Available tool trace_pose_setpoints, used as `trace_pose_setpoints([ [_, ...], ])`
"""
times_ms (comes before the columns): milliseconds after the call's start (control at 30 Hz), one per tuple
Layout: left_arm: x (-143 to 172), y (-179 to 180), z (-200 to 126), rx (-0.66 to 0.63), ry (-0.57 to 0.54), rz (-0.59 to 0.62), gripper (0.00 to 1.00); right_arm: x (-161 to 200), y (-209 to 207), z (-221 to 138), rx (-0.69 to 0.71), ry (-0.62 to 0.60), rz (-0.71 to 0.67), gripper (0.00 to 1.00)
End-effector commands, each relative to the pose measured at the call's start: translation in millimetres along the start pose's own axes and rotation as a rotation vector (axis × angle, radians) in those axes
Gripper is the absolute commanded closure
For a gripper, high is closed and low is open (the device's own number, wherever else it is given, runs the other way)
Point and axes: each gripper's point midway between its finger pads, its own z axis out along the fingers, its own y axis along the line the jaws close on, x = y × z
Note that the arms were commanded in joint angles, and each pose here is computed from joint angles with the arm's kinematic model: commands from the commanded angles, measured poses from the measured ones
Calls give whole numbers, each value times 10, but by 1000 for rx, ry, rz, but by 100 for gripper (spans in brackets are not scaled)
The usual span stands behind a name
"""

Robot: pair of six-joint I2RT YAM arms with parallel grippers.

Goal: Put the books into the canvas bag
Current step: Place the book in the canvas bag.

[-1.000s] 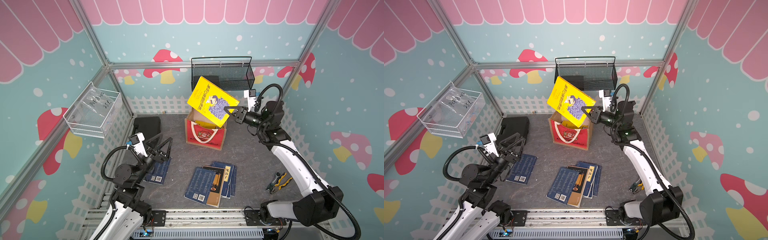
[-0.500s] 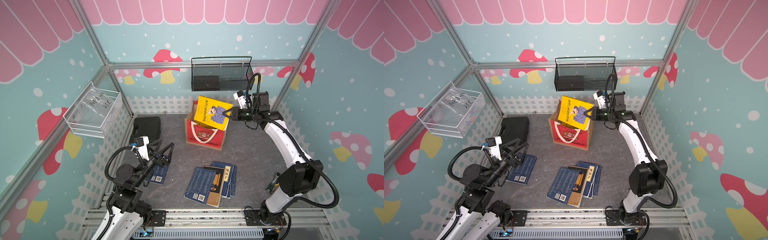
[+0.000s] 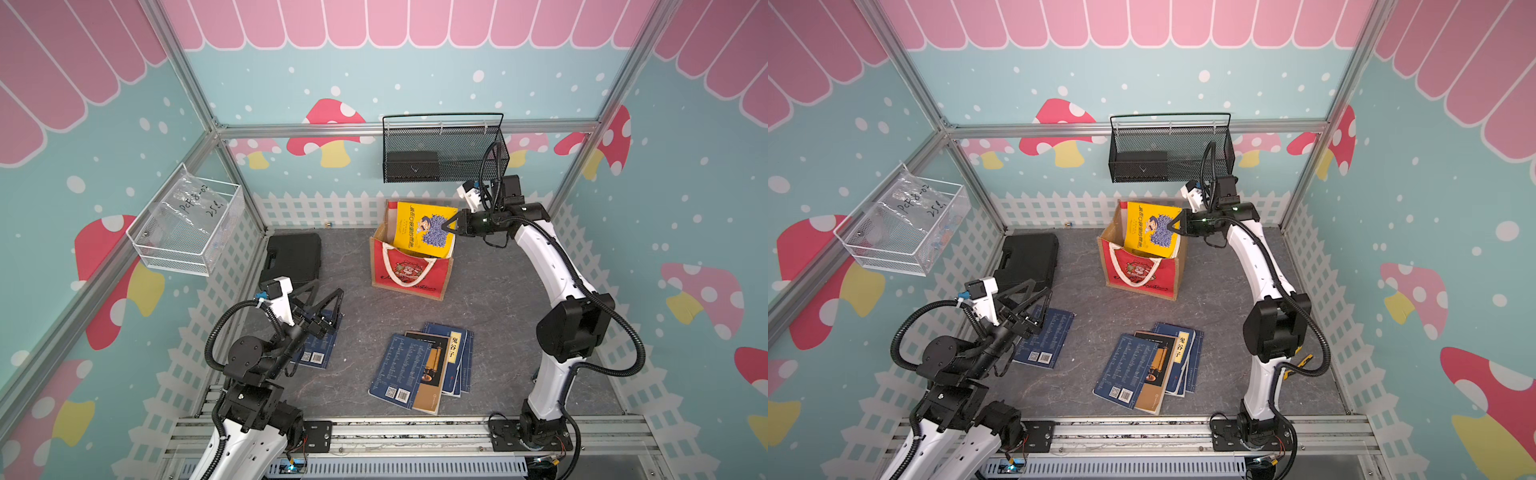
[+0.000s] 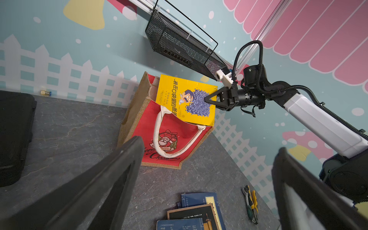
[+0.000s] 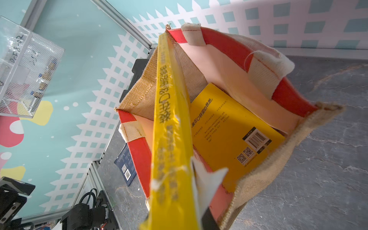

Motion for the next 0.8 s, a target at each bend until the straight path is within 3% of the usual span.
trace_pose_setpoints([
  [0,-27,-30,-12,25,-17,-9,1,-198,210,-75,-25,-39,-101,100],
  [400,-54,-19,-8,37,-30,-25,1,-7,80,487,-16,79,-83,100],
  [767,-66,-3,26,48,-32,-44,1,248,-229,528,151,170,-36,97],
])
